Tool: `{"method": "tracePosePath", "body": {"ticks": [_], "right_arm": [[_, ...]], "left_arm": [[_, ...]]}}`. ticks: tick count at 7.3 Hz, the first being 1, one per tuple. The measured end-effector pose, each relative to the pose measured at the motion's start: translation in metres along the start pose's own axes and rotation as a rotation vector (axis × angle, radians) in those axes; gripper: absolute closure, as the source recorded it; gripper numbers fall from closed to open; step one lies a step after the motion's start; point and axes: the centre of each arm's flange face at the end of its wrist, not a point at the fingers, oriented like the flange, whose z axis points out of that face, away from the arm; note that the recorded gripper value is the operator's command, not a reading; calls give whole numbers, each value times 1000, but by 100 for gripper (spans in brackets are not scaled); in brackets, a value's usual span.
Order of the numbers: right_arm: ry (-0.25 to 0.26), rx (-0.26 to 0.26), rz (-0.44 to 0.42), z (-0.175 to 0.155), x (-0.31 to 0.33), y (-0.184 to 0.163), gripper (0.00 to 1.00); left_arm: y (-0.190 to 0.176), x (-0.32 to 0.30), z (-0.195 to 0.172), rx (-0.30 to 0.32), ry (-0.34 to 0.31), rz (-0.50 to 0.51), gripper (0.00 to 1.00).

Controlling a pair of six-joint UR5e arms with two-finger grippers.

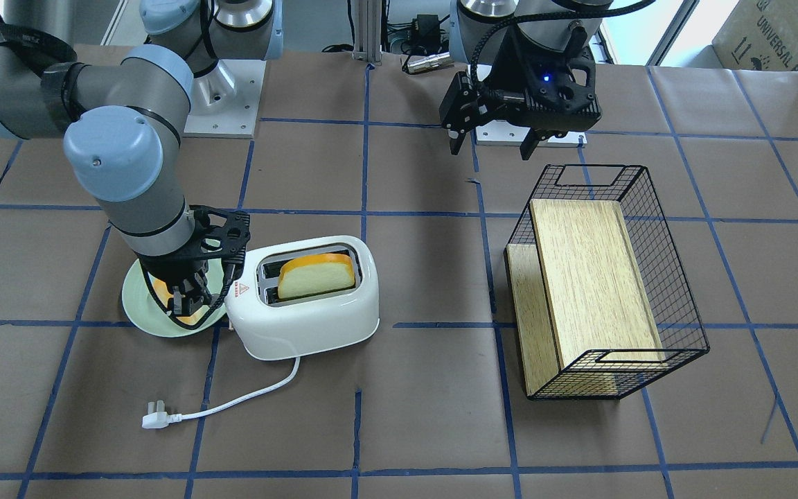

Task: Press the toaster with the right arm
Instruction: 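Lower the closed right gripper onto the toaster lever and press down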

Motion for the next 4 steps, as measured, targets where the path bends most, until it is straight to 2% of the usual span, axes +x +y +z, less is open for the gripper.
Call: {"method": "tracePosePath", "body": {"ticks": [4], "right_arm": [[-9,13,-3,13,4,-2,95]], "left_arm": [[0,0,0,0,0,0,0]]}}
